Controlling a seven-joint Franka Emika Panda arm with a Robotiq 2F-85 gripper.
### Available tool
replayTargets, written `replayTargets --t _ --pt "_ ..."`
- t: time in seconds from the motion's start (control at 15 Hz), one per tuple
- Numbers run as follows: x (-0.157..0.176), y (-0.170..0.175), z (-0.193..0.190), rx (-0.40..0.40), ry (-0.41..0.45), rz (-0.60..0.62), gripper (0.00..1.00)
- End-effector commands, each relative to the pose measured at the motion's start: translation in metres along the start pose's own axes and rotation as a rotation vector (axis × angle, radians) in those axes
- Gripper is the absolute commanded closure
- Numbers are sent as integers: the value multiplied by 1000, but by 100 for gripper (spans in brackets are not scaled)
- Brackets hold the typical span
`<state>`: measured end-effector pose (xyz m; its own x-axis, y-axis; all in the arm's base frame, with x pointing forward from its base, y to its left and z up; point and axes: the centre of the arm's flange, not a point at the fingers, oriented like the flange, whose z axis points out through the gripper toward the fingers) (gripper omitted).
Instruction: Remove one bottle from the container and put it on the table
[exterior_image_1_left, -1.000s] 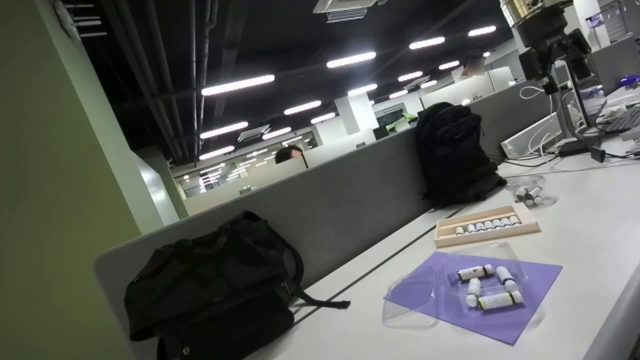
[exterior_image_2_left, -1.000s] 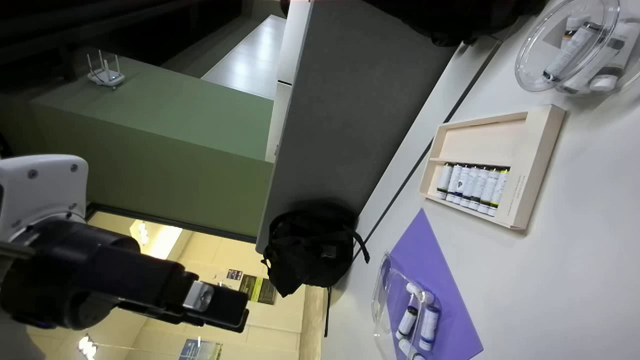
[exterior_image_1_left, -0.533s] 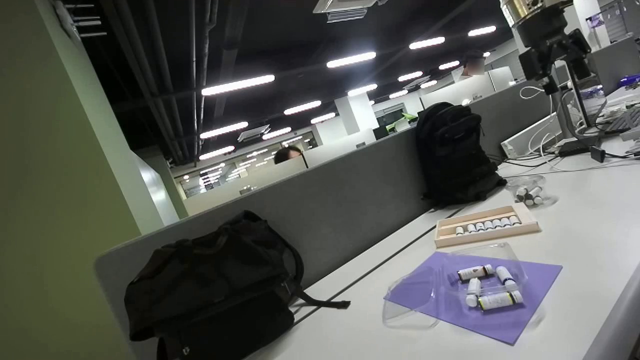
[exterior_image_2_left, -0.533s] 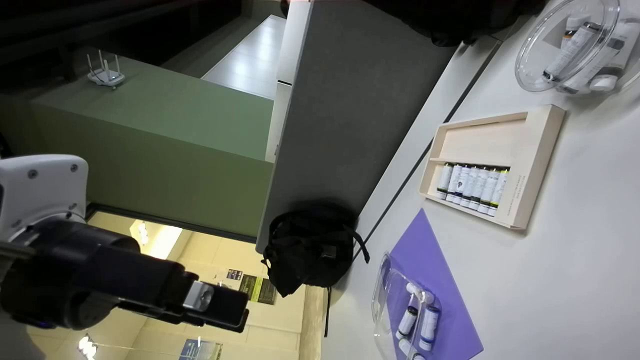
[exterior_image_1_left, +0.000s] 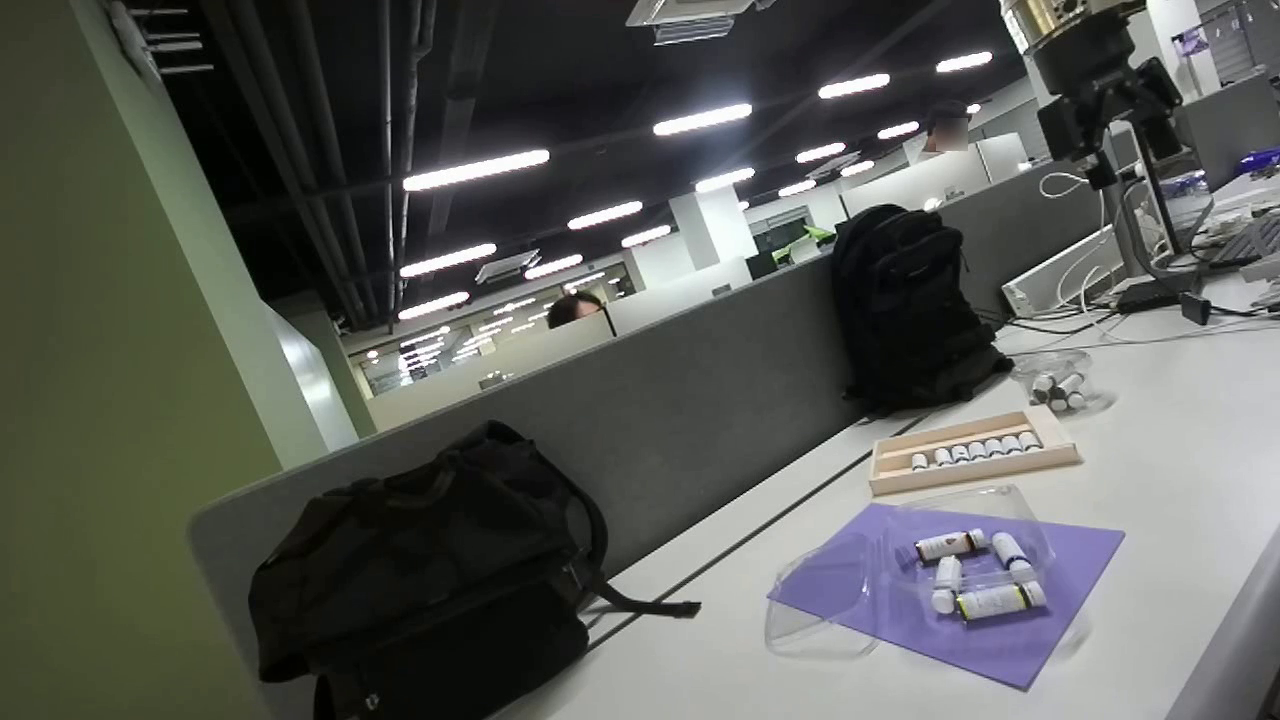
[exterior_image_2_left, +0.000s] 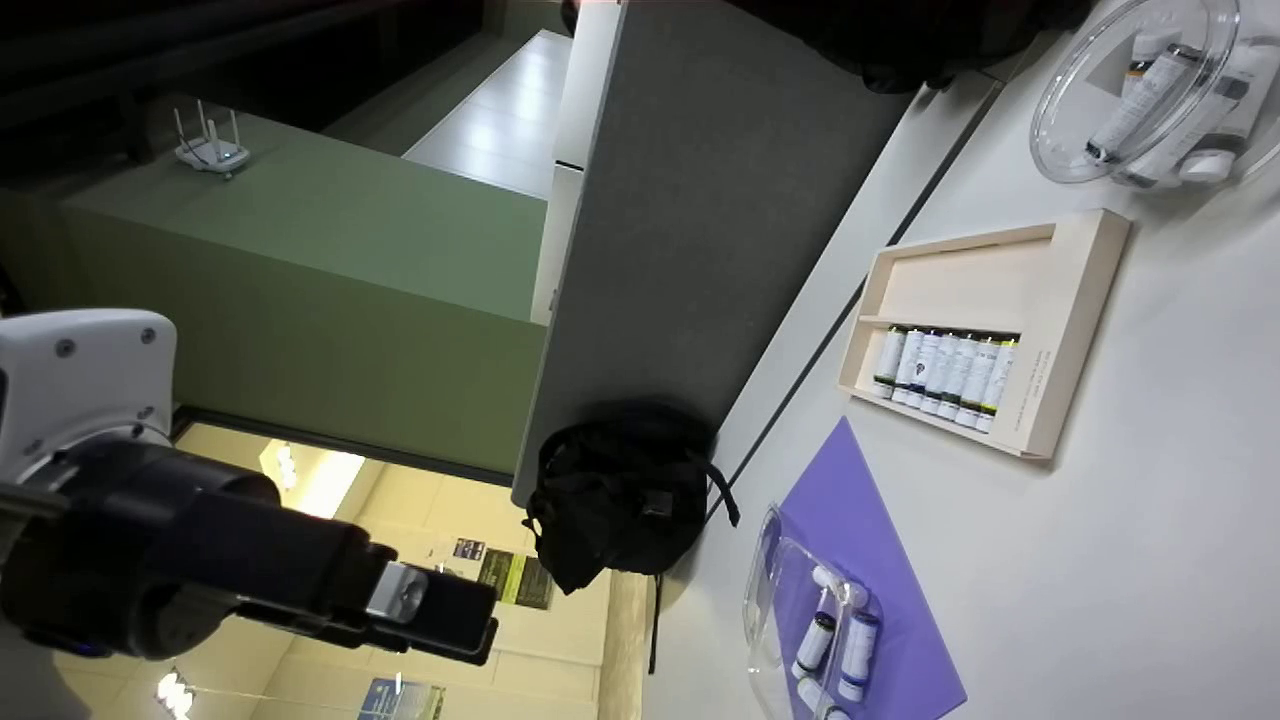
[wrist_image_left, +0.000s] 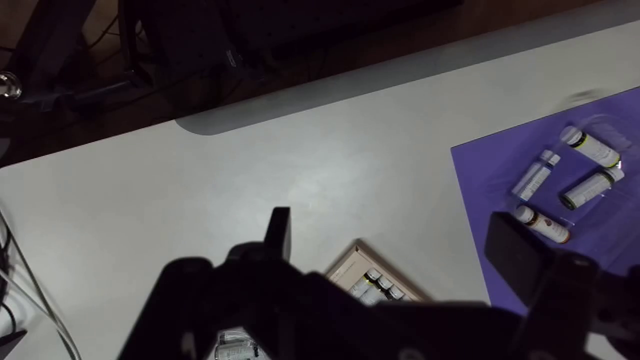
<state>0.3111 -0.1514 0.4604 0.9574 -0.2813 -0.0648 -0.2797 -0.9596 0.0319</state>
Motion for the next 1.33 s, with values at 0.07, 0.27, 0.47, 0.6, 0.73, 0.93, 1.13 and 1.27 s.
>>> replayTargets --t 0.07,0.27,0.47,0.6,0.73,0.93,1.13,1.27 --pt "0 0 0 0 0 0 0" --pt "16 -6 4 8 5 16 0" --pt "66 -35 20 50 61 60 0" --pt "101 -67 41 76 86 66 0" --pt "124 -105 65 110 66 86 0" --pt "147 -176 97 159 -25 201 0" --pt "148 -241 125 193 -141 236 0" --pt "129 -232 132 182 -117 190 0"
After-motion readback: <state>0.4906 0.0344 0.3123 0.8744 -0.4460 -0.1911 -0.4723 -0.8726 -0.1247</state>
